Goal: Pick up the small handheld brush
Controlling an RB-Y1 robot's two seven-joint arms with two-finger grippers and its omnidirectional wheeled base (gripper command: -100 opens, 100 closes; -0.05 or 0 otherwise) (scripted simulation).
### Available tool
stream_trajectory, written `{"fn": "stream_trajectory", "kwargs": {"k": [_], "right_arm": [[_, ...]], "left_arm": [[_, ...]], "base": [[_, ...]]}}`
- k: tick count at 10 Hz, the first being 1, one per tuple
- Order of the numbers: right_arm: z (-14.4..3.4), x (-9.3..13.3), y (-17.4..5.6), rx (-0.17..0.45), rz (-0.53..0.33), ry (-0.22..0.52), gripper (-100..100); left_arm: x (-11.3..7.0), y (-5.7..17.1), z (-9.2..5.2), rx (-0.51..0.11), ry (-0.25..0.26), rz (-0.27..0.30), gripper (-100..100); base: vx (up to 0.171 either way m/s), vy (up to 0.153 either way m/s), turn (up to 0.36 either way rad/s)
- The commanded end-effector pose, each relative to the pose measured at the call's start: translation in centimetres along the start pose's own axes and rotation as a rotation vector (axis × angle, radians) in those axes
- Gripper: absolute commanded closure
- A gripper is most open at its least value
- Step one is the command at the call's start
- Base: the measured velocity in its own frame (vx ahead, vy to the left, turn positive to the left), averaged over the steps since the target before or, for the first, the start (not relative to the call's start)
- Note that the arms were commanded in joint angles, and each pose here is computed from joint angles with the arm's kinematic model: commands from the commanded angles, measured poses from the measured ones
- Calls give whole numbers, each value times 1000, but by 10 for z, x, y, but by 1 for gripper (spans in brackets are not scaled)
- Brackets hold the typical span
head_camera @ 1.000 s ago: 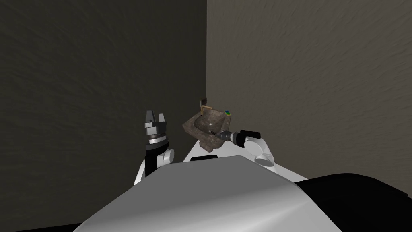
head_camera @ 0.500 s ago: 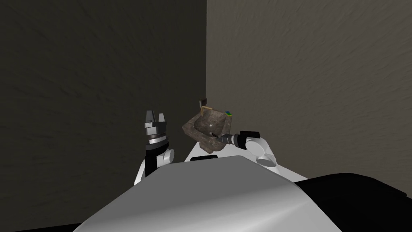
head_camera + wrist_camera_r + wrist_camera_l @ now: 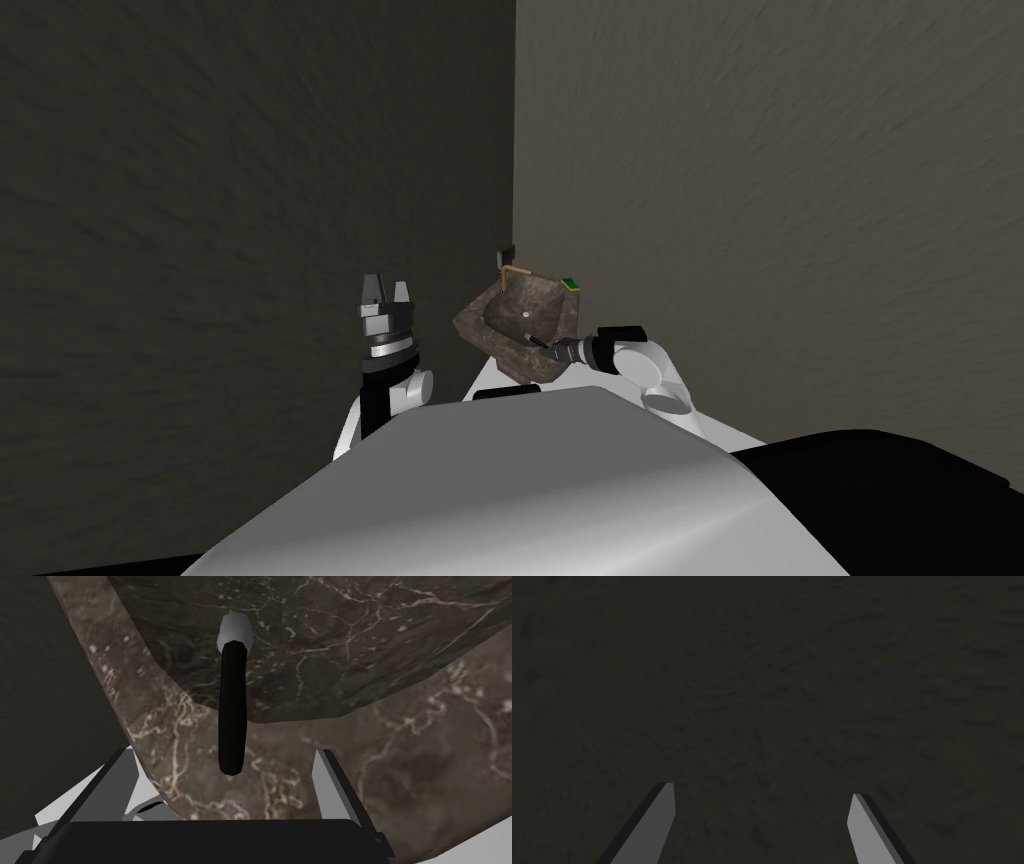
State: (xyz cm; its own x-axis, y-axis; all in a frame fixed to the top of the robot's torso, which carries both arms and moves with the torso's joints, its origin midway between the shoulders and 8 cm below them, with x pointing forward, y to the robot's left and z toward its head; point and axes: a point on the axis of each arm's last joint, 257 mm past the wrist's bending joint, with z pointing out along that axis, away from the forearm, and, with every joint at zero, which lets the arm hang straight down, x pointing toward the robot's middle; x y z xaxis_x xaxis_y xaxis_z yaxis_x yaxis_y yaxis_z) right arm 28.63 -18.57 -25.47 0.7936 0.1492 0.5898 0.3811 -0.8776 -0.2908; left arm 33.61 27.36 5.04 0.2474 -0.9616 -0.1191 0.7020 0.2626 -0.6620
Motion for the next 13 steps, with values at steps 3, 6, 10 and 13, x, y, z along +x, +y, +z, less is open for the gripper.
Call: {"fn": "stream_trajectory", "kwargs": {"k": [3, 6, 10, 13], "right_arm": [[9, 2, 10, -5, 6, 5, -100], [14, 2, 15, -8, 11, 5, -100], [14, 3, 16, -11, 9, 9, 100], [9, 2, 10, -5, 6, 5, 100]], "left_arm": [[0, 0, 0, 0, 0, 0, 0], [0, 0, 0, 0, 0, 0, 0], [0, 0, 0, 0, 0, 0, 0], [0, 0, 0, 0, 0, 0, 0]], "base": [[-8, 20, 31], [-14, 30, 23], [0, 0, 0], [4, -6, -14]]}}
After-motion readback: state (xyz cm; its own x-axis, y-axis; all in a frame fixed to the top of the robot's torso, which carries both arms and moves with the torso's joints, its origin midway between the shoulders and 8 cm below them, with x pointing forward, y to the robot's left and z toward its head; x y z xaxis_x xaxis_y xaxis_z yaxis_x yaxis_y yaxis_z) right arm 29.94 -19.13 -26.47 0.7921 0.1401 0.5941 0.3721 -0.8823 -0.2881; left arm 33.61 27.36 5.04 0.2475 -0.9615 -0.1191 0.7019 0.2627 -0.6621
